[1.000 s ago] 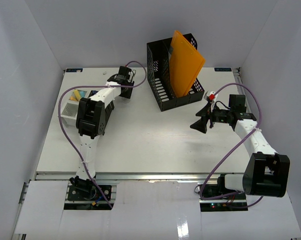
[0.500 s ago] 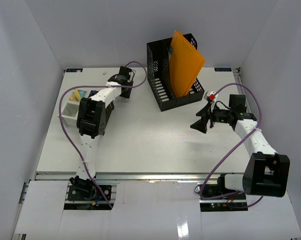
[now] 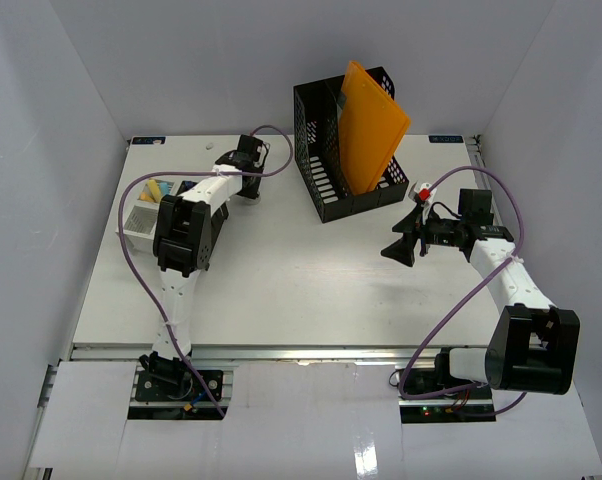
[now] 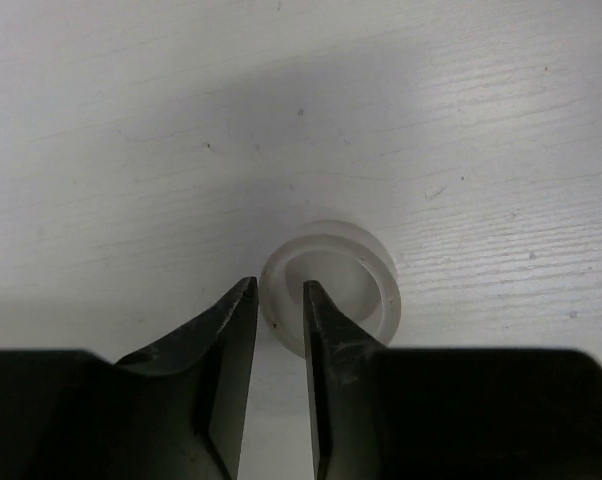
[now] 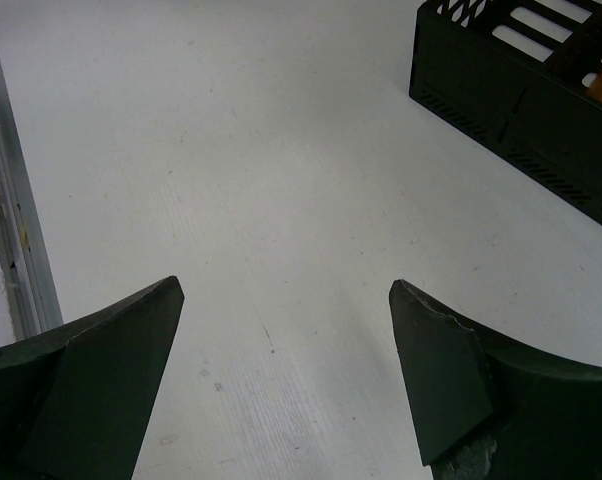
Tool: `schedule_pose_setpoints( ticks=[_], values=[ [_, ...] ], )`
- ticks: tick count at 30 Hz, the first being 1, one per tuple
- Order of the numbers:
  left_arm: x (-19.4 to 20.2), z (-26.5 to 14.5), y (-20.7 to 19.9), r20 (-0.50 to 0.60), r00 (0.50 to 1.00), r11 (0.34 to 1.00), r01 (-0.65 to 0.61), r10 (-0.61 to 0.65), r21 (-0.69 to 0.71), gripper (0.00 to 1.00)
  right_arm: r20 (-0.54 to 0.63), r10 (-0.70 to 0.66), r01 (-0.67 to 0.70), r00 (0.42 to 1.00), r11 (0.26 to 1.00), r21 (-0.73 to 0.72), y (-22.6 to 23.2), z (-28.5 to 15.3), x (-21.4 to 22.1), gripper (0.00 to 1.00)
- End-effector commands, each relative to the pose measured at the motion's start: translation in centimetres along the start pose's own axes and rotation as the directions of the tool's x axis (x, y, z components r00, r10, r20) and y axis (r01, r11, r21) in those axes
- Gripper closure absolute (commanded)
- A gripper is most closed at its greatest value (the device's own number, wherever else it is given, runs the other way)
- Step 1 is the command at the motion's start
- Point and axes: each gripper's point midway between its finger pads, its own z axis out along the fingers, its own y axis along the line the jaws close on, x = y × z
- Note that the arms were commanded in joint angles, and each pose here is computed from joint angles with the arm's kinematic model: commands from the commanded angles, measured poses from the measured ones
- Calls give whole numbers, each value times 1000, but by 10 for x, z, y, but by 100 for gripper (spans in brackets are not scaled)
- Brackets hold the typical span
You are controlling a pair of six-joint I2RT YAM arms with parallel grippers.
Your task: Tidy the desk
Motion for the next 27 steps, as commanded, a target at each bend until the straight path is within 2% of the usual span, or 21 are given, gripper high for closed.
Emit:
schedule_pose_setpoints(
  ticks=[1, 5, 11, 15, 17, 19, 21, 23, 25, 27],
  values=[
    [2, -3, -4, -3, 1000, 999, 14, -14, 29, 78, 18, 0, 0, 1000, 1000, -20, 2, -1, -5, 10],
    [0, -9, -5, 4, 1000, 999, 24, -25, 40, 100, 19, 0, 0, 1000, 1000, -17, 1, -2, -6, 10],
    [-40, -55, -10, 111, 989, 988, 82, -97, 132, 100, 24, -2, 2, 1000, 1000, -13, 1, -4, -7, 10],
    [-81, -128, -9, 256, 945, 961, 143, -203, 235, 100, 27, -3, 4, 1000, 1000, -13, 2, -5, -8, 10],
    [-97, -176, 7, 355, 899, 951, 171, -257, 257, 100, 28, -6, 6, 1000, 1000, -12, 2, -5, -8, 10],
    [-86, -192, 30, 386, 858, 933, 254, -339, 255, 100, 30, -7, 8, 1000, 1000, -11, 2, -6, -9, 10],
    [-76, -221, 82, 446, 780, 898, 368, -439, 241, 100, 32, -8, 8, 999, 1000, -13, 3, -6, -9, 10],
    [-42, -229, 131, 439, 698, 823, 512, -566, 247, 100, 35, -10, 10, 999, 1000, -14, 3, -6, -10, 10],
    [10, -227, 189, 416, 575, 692, 687, -705, 222, 100, 37, -9, 10, 999, 1000, -14, 4, -7, -11, 10],
    [42, -224, 214, 410, 500, 607, 773, -763, 187, 100, 39, -9, 10, 999, 1000, -14, 4, -7, -11, 10]
  ],
)
